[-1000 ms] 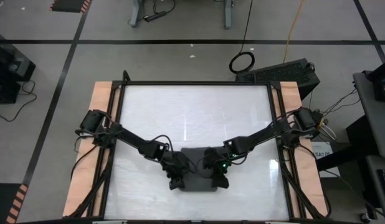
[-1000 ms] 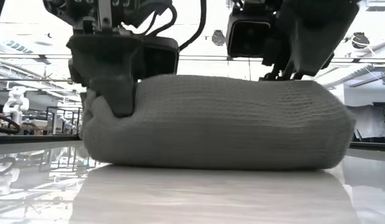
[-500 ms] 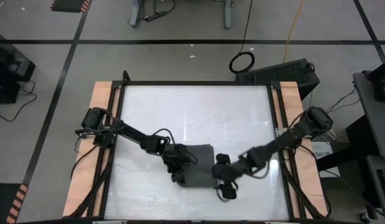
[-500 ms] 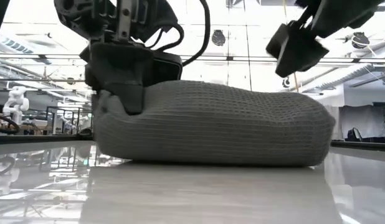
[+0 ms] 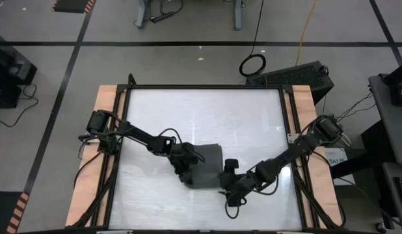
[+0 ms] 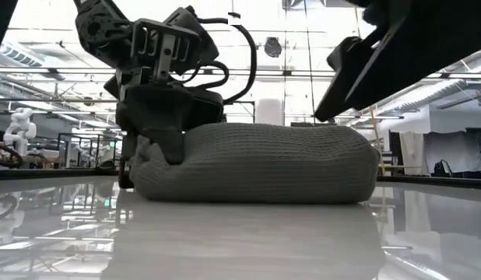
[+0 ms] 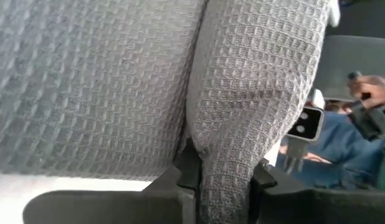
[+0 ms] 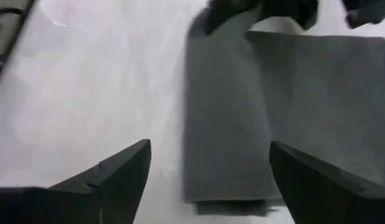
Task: Roll towel into tight, uniform cylinder
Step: Roll the gray towel
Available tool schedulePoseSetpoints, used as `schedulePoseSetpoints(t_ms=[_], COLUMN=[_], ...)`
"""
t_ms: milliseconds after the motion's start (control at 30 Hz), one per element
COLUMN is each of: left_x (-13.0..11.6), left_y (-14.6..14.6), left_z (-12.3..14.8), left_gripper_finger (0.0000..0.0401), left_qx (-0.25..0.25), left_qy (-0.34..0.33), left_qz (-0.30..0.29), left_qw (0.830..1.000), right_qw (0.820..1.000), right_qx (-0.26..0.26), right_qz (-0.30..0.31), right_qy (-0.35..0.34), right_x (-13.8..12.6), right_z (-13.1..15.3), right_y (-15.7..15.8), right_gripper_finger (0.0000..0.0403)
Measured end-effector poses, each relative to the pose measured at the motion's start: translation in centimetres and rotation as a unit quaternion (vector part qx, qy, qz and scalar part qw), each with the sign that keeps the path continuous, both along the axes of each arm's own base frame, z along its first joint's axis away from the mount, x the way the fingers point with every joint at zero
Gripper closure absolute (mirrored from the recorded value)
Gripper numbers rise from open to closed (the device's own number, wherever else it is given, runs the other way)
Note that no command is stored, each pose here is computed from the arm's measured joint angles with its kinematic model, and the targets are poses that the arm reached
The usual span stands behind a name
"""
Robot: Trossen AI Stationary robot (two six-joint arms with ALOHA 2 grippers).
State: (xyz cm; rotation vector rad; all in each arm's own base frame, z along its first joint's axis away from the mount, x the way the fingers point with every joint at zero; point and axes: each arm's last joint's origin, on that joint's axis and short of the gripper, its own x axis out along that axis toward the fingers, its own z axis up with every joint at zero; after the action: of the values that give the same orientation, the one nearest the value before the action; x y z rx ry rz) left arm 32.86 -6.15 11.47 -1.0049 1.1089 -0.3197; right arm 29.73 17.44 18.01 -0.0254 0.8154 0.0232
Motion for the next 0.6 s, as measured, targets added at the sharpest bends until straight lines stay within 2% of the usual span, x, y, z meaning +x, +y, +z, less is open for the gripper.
schedulePoseSetpoints(t_ms=[233, 467, 600], left_x=[-0.1, -0.1, -0.1], left_y=[0.3, 0.9, 1.1], left_z=[-0.1, -0.2, -0.2], left_gripper_finger=[0.035, 0.035, 0.035], left_qx=[-0.035, -0.041, -0.041], left_qy=[-0.018, -0.011, -0.014], left_qz=[0.016, 0.03, 0.032], left_qw=[0.999, 0.999, 0.999], right_qw=[0.999, 0.997, 0.998], right_qx=[-0.043, -0.044, -0.035], right_qz=[0.031, 0.053, 0.036], right_qy=[0.003, 0.025, 0.041], right_x=[0.6, 1.1, 1.6], right_z=[0.0, -1.1, -2.3], right_y=[-1.1, -1.5, -1.8], right_gripper_finger=[0.0086, 0.0088, 0.0088])
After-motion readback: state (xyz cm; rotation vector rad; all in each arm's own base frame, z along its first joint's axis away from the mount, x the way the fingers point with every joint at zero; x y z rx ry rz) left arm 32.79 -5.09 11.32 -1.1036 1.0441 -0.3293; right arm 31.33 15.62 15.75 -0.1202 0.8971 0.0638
